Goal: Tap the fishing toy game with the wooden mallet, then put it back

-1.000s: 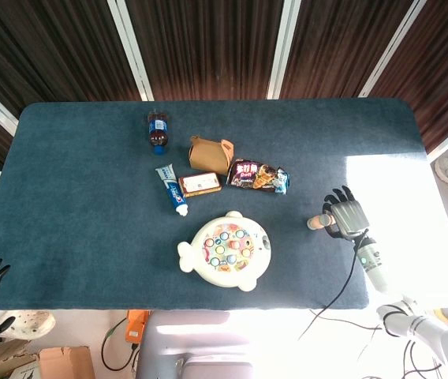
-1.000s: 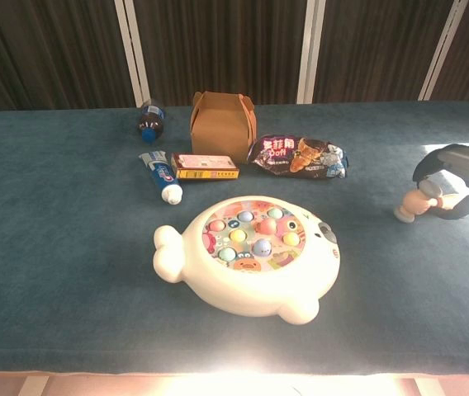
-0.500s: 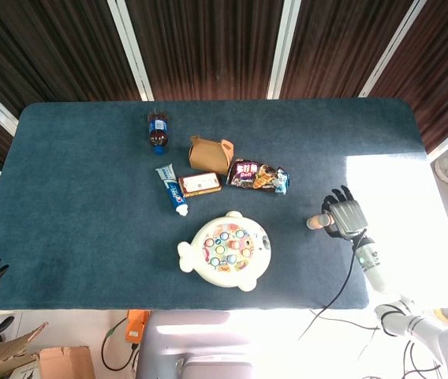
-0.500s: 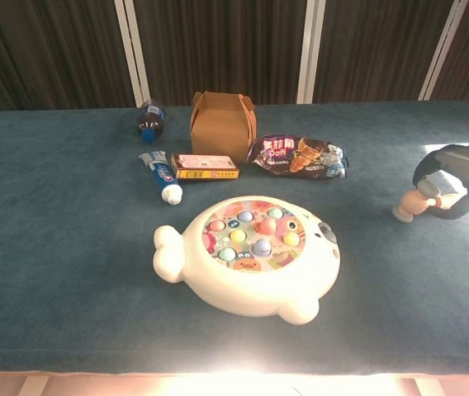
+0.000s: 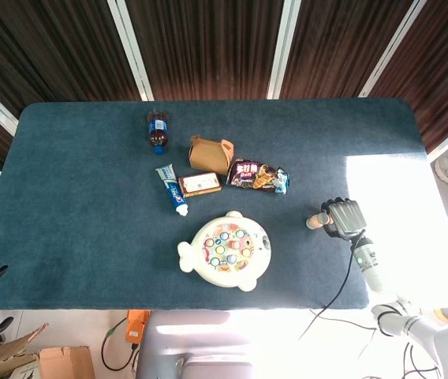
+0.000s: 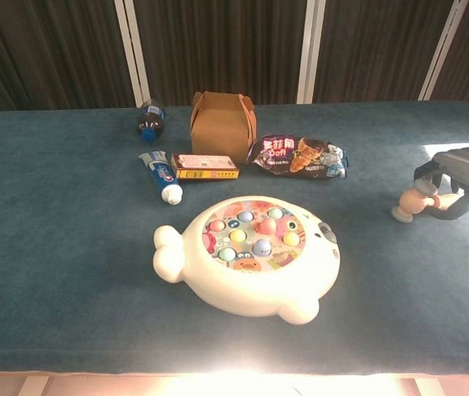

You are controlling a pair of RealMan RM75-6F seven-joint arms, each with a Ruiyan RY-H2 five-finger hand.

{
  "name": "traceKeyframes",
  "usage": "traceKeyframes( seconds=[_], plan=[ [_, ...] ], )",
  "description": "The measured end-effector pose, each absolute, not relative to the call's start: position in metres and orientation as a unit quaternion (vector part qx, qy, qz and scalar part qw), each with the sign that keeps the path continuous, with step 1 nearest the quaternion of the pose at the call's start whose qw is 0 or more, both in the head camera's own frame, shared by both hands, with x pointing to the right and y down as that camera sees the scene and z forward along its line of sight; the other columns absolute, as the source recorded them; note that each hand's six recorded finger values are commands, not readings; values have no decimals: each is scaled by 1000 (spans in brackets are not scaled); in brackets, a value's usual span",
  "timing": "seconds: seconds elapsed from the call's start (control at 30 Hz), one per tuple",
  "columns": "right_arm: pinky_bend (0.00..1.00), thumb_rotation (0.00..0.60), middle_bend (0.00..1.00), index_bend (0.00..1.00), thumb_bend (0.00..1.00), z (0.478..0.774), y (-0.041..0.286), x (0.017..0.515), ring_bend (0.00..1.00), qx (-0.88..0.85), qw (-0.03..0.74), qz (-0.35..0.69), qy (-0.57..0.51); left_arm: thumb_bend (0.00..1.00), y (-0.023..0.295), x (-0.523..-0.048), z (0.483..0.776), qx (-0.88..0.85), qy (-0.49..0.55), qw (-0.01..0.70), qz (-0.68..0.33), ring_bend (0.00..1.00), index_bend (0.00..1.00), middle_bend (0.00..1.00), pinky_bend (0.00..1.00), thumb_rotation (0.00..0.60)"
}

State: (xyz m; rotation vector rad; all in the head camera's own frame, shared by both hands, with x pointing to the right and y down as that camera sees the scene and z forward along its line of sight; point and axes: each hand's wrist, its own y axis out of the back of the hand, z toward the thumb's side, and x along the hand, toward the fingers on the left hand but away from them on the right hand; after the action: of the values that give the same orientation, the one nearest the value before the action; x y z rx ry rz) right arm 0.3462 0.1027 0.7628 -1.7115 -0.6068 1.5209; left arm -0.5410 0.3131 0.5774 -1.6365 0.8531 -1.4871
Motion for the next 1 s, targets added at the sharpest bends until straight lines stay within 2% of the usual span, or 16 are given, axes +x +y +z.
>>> traceKeyframes(
  seconds=[0.23,0.5,0.67,1.0],
  plan=[
    [577,600,538,834,383,765,103,344,425,-668,379,594,-241,133,313,-541,577,-640,333,378,-580,0,0,0,69,600],
    [611,600,592,901,425,769,104,342,488,-665,380,596,-242,133,313,-542,575,-639,333,378,-581,0,0,0,69,600],
    [641,600,647,979,446,769,103,341,528,-662,383,592,-253,133,313,-542,575,-639,333,378,-580,0,0,0,69,600],
    [648,600,659,996,460,757,94,342,539,-657,401,573,-280,134,313,-542,572,-640,334,382,-578,0,0,0,69,600]
  ],
)
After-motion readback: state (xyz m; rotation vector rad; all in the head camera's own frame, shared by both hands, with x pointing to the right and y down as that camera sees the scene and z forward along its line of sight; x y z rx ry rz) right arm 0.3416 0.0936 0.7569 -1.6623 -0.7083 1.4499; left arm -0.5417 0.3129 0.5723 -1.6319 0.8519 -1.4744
